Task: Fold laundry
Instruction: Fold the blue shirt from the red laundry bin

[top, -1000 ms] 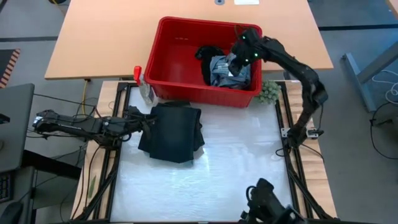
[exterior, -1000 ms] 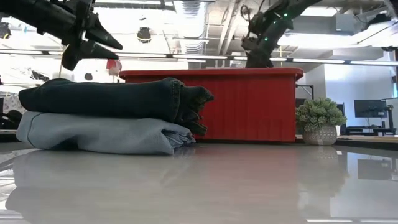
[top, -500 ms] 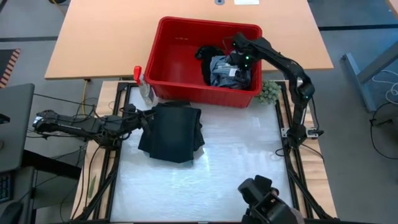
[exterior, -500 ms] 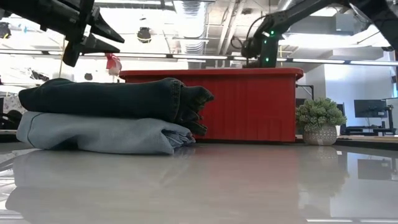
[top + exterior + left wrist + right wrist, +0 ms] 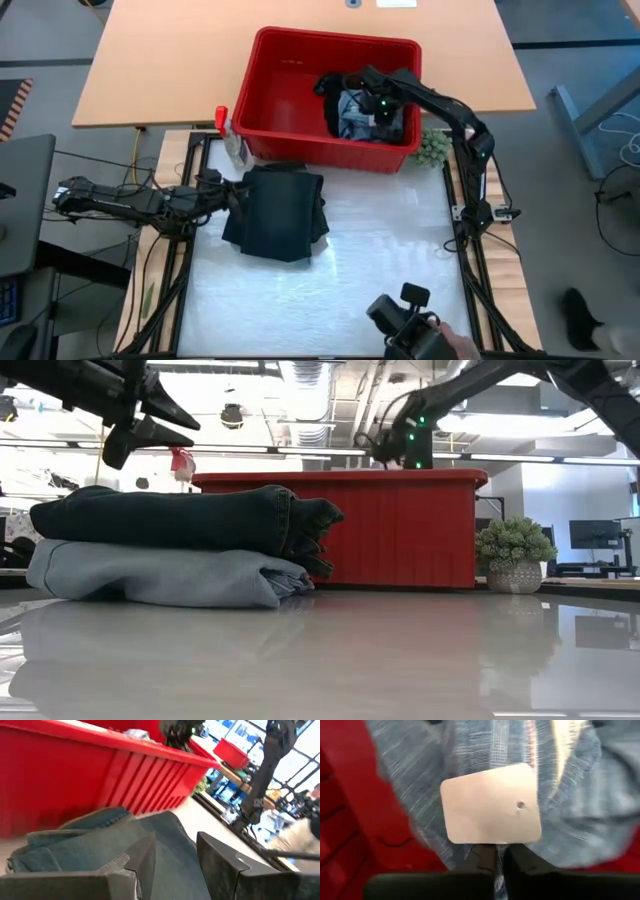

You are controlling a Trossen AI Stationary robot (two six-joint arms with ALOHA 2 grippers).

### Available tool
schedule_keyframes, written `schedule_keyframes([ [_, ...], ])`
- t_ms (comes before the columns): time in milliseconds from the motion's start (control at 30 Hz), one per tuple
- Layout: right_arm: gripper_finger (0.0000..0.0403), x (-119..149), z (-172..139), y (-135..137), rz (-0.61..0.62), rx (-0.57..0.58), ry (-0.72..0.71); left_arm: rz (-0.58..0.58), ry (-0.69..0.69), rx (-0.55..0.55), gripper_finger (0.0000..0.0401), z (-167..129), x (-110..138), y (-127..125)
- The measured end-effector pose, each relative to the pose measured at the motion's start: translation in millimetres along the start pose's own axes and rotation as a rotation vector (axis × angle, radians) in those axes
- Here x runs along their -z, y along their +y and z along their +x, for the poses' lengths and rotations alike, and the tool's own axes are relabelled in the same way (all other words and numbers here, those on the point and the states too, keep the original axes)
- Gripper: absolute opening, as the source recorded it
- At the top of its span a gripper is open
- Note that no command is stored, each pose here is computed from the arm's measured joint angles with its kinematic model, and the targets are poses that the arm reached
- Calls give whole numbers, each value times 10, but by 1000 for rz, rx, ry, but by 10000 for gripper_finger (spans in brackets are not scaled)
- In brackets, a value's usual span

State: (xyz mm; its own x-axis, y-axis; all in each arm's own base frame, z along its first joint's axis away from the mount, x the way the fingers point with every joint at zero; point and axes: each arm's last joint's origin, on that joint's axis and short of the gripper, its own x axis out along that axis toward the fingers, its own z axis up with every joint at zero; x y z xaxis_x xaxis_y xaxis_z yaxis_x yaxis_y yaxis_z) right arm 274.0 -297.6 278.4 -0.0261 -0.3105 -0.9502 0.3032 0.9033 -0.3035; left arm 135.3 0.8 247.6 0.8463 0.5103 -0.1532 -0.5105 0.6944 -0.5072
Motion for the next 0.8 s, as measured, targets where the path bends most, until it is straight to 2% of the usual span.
schedule_keyframes([
  [67, 29, -32, -139, 3, -4, 78, -5, 10, 19, 4, 130, -1, 14, 6],
  [200, 48, -57, -613, -9, 17, 234, -85, 26, 48, 6, 130, -1, 37, 17],
  [300, 49, -17, -1128, -29, 58, 347, -216, 32, 66, 15, 130, -2, 47, 18],
  [400, 34, 95, -1679, -25, 106, 448, -368, 43, 90, 20, 130, -3, 64, 25],
  [567, 32, 471, -2513, 118, 196, 568, -667, 49, 110, 28, 130, -4, 75, 29],
  [700, 33, 838, -3019, 349, 256, 568, -902, 76, 139, 58, 130, -6, 88, 24],
  [800, 35, 1115, -3335, 527, 290, 418, -1141, 82, 152, 75, 130, -7, 92, 19],
])
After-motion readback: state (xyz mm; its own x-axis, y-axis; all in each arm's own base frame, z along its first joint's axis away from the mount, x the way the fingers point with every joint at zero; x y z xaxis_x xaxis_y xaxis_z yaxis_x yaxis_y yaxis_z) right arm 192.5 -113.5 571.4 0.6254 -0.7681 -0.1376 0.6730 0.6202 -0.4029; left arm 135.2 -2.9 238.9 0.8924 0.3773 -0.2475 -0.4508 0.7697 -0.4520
